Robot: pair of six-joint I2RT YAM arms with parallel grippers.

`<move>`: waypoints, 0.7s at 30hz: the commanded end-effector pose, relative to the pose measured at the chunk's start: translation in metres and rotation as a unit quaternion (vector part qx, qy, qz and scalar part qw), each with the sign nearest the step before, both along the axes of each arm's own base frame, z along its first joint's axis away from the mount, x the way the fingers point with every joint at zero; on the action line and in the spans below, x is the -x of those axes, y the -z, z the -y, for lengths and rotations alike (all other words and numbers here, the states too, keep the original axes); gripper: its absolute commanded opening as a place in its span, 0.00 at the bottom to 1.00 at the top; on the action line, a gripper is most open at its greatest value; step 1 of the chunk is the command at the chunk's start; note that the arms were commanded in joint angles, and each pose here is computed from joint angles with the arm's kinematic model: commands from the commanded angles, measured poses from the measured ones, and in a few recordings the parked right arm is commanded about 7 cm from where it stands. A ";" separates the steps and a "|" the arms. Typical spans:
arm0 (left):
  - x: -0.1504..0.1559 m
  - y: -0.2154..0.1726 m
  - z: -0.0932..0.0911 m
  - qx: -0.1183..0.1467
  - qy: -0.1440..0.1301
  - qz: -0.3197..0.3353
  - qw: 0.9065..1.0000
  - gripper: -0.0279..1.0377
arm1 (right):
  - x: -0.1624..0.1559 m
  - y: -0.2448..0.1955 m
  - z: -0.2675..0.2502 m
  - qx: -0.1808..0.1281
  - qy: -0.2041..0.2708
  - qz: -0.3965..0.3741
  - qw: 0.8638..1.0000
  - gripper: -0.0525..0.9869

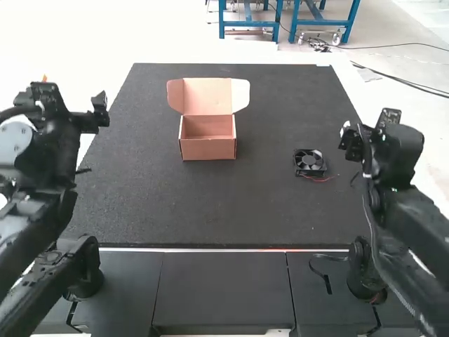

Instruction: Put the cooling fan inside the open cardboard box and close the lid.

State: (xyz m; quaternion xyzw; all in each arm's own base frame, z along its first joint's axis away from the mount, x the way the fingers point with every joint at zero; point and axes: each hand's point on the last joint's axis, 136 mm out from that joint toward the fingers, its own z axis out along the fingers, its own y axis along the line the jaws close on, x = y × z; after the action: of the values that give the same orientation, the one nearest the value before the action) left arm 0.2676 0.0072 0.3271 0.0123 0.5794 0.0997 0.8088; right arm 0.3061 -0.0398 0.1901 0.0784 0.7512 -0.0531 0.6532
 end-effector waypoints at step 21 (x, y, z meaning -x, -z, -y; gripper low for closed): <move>-0.126 0.056 0.082 0.057 0.150 -0.230 0.960 0.93 | -0.082 0.128 -0.016 -0.016 -0.118 -0.256 0.959 0.93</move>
State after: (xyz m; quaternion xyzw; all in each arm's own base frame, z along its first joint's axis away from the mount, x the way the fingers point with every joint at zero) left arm 0.3900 -0.0664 0.2486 0.0732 0.7614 -0.0381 0.6430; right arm 0.3831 -0.0184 0.0706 -0.0011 0.8937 0.0330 0.4475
